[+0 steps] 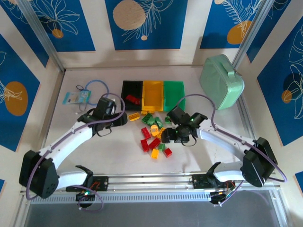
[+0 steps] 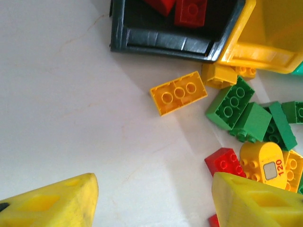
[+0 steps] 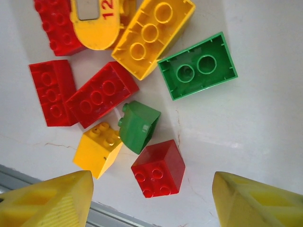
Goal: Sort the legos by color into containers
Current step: Pick up the lego from the center of the table.
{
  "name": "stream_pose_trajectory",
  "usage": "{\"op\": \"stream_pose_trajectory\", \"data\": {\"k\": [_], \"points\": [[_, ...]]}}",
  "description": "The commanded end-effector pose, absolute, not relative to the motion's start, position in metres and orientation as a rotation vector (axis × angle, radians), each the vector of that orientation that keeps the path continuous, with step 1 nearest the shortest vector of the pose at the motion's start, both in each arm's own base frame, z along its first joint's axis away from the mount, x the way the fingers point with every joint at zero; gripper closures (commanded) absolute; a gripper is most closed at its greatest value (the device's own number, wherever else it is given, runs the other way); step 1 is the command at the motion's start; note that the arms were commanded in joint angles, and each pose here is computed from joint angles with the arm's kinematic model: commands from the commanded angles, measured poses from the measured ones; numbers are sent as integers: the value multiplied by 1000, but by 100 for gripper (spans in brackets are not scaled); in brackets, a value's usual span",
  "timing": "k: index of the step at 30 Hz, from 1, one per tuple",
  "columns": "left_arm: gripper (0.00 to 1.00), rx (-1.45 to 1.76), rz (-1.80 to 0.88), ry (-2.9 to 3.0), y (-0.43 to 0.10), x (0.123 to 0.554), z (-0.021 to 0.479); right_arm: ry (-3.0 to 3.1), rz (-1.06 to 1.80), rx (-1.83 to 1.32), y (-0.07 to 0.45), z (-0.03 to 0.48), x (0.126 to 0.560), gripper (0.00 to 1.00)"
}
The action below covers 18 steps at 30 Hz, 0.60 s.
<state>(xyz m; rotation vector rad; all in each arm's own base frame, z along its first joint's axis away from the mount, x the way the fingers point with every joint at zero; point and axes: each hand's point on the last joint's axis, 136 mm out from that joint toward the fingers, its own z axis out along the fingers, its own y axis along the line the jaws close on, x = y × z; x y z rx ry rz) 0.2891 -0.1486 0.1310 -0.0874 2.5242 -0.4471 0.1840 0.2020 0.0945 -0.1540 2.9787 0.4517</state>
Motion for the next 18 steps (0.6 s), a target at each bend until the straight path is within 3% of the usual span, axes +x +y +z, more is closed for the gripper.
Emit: {"op": "stream_pose_trajectory", "data": {"k": [1, 9, 18], "points": [[35, -114, -497, 2517, -147, 275, 126, 3026, 395, -71, 199, 87, 191, 32], [35, -140, -490, 2527, -136, 255, 111, 3055, 320, 175, 189, 64, 219, 39], [35, -153, -491, 2531, -132, 247, 104, 3078, 319, 249, 197, 44, 229, 41]]}}
